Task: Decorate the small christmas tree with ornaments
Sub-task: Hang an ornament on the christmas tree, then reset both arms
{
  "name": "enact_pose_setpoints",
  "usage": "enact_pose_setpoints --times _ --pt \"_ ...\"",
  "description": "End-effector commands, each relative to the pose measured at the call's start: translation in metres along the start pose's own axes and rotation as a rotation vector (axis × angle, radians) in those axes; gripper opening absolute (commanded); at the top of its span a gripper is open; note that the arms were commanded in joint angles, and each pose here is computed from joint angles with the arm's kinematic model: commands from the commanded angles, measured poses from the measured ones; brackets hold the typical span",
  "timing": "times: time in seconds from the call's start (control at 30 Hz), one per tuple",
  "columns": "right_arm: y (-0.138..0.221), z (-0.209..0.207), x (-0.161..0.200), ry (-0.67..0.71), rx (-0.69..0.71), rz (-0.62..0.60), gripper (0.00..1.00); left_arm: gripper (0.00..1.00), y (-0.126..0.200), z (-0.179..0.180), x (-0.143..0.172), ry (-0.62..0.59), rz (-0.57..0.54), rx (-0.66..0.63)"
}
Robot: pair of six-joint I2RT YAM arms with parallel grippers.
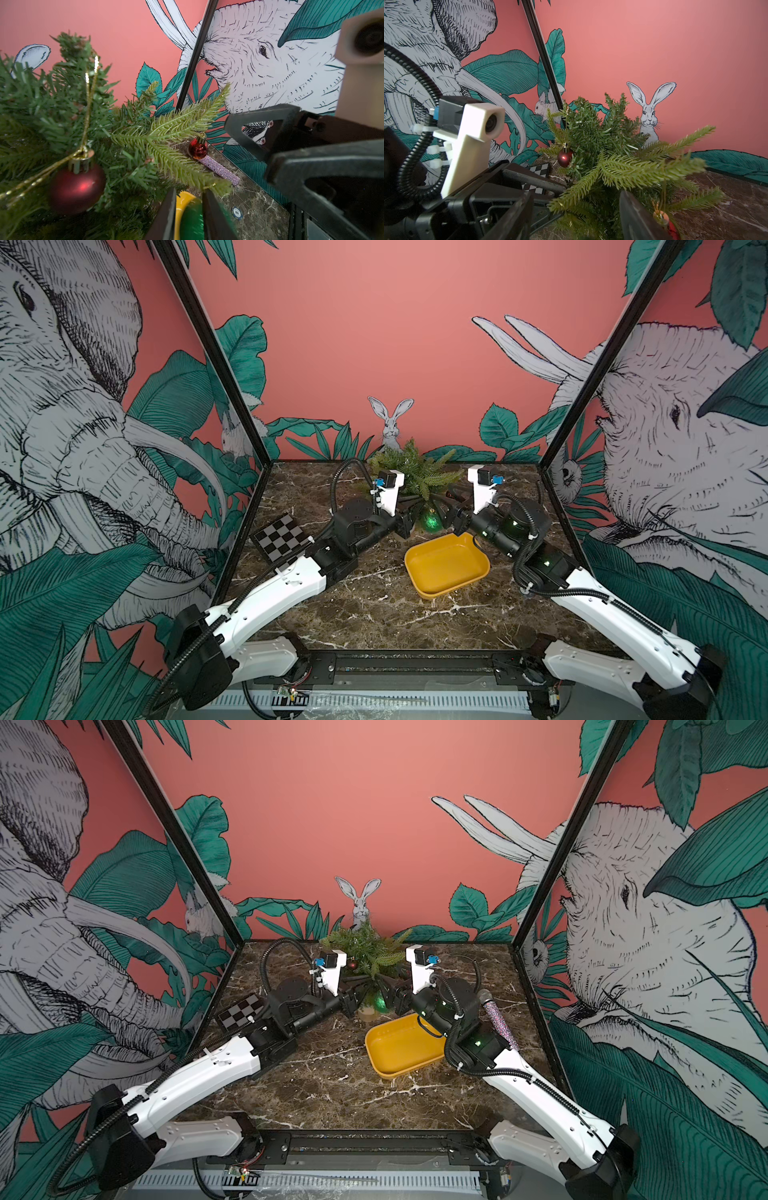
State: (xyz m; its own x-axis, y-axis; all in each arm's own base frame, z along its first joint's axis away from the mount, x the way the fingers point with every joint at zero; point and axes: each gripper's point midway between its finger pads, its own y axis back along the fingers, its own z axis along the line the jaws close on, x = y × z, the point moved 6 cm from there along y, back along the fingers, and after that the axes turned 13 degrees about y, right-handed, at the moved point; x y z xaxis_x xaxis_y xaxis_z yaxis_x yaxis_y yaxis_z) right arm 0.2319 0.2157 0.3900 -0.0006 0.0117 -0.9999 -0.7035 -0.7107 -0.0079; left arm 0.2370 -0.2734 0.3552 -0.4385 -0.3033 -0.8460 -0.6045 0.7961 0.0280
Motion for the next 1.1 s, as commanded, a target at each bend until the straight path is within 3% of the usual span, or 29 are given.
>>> enact_pose_setpoints --times 0.0,0.4,0.53,1.07 --pt "0.009 0.002 -0.014 -0.006 0.001 -0.067 0.67 0.24 0.001 -0.007 -0.016 -0.007 -0.042 0.018" --pt "0.031 0.0 -0.017 -0.007 0.035 -0.083 0.67 0.26 0.012 -0.003 -0.009 0.013 -0.02 0.001" --pt "0.037 -0.002 -0.014 -0.006 0.047 -0.073 0.67 0.31 0.02 -0.001 -0.005 0.021 -0.01 -0.015" --pt "0.056 -0.005 0.016 -0.057 0.09 0.028 0.67 0.36 0.047 0.004 0.003 0.027 0.014 -0.057"
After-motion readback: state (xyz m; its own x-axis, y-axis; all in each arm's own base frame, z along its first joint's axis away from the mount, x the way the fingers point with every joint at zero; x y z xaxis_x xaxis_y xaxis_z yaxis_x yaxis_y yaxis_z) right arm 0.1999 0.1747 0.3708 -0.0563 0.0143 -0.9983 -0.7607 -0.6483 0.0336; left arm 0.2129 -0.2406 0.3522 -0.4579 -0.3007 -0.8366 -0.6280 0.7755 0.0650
